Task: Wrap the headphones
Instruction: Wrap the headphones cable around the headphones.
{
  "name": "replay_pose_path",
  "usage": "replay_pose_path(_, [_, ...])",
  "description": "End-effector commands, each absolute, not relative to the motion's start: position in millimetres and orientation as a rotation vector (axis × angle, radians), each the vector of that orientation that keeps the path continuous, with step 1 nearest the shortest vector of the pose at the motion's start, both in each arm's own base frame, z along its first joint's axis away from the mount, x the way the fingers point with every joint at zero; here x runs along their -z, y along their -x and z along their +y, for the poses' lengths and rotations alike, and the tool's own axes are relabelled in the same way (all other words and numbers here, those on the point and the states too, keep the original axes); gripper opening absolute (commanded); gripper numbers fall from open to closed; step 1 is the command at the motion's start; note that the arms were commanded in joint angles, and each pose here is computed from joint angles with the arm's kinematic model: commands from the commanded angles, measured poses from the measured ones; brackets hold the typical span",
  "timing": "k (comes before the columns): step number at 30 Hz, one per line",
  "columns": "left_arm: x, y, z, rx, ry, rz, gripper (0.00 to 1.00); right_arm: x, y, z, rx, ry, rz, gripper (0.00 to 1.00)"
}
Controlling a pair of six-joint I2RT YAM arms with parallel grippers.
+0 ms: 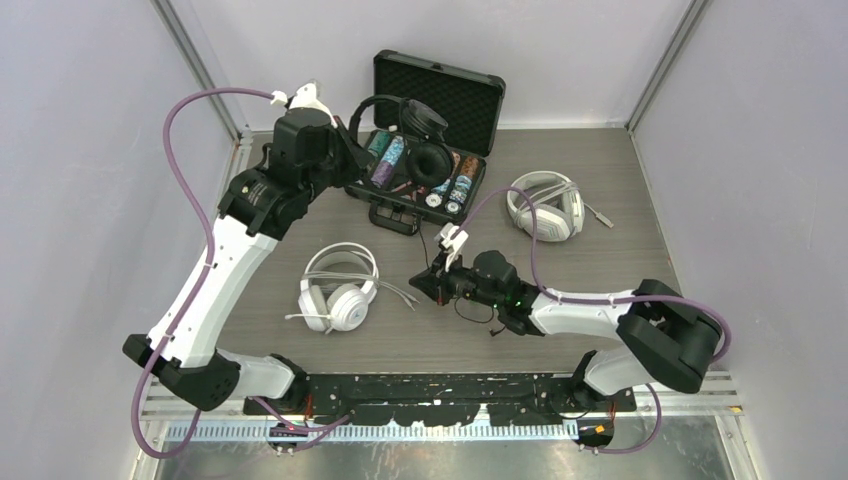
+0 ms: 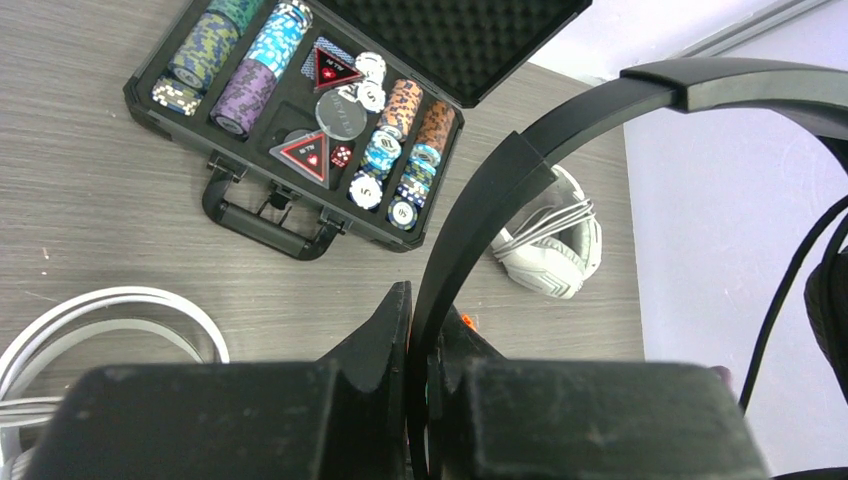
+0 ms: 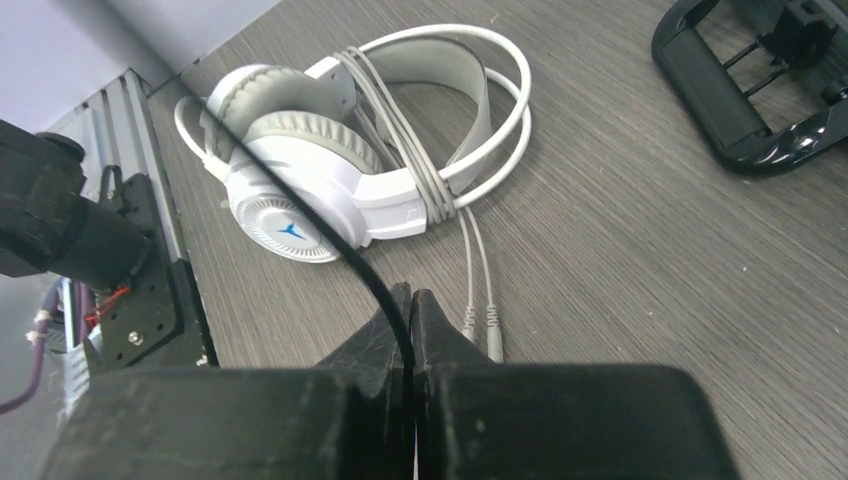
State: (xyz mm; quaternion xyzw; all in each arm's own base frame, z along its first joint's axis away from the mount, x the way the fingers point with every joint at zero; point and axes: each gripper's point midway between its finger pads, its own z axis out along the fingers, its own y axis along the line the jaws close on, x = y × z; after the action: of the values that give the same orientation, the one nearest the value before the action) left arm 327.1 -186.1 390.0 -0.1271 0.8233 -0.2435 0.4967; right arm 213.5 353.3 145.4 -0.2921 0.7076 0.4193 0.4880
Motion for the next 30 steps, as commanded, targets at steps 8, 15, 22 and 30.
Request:
replay_pose_path(8, [-438.7, -303.4, -195.5, 0.769, 0.11, 1.913, 0.0, -161.0, -237.5, 342.1, -0.988, 0.591, 1.63, 0.0])
replay_pose_path(15, [-439.0, -289.8, -172.8, 0.65, -0.023, 1.931, 0.0, -173.5, -249.8, 323.4, -0.964, 0.514, 1.657, 0.01])
replay_pose_path(22, [-450.0, -290.4, -146.4, 0.529, 0.003, 1.879, 0.0, -178.5, -253.3, 310.6, -0.928, 0.491, 1.667, 0.0])
replay_pose_path(30, [-459.6, -289.9, -129.7, 0.459, 0.035, 1.864, 0.0, -182.6, -254.8, 306.8, -0.92, 0.494, 1.655, 0.01])
